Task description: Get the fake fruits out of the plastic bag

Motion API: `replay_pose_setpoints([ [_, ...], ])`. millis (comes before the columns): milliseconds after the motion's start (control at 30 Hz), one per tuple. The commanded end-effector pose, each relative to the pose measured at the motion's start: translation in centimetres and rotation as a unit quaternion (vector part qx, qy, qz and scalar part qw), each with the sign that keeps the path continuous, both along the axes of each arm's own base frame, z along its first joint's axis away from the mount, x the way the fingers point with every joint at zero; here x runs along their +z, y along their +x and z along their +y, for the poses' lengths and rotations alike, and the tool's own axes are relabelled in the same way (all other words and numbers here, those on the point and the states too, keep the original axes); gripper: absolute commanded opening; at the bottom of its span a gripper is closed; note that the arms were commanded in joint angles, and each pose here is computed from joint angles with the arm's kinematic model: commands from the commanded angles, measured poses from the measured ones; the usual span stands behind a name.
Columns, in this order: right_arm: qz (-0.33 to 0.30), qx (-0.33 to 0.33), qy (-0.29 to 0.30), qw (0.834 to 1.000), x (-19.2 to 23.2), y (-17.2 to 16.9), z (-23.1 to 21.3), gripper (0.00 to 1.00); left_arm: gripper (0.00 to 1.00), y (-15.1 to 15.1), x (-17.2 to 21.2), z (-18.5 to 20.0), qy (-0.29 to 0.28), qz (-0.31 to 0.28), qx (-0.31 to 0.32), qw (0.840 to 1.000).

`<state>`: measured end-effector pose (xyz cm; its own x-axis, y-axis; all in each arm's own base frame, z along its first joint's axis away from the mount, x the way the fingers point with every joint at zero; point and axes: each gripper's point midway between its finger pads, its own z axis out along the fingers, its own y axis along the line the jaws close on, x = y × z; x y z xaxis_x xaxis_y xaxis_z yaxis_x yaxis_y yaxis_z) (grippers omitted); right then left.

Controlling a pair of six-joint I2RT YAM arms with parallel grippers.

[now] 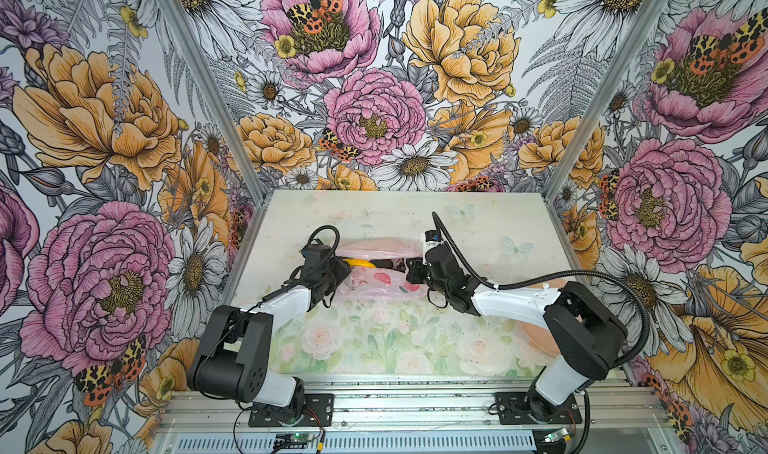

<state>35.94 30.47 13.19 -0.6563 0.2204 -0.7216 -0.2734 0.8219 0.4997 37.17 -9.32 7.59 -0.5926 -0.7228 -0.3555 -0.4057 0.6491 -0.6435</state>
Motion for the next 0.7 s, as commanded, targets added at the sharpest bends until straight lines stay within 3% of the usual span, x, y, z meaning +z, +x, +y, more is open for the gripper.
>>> replay_pose_setpoints([
  [0,-0.010,-0.013,0.054,0.998,2.2,0.9,-1.3,0.00,0.30,0.3,1.5,0.6,-0.001,-0.029,-0.008,1.000],
  [233,0.024,-0.045,0.142,0.988,2.3,4.0,-3.6,0.00,0.00,-1.9,3.4,0.2,0.008,-0.081,-0.047,0.996],
  [433,0.071,-0.078,0.227,0.968,1.9,7.8,-5.7,0.00,0.00,-3.9,4.5,-0.5,0.004,-0.147,-0.085,0.985],
  [667,0.088,-0.111,0.240,0.960,1.7,10.3,-8.8,0.00,0.00,-5.3,5.0,-0.5,0.024,-0.192,-0.100,0.976],
])
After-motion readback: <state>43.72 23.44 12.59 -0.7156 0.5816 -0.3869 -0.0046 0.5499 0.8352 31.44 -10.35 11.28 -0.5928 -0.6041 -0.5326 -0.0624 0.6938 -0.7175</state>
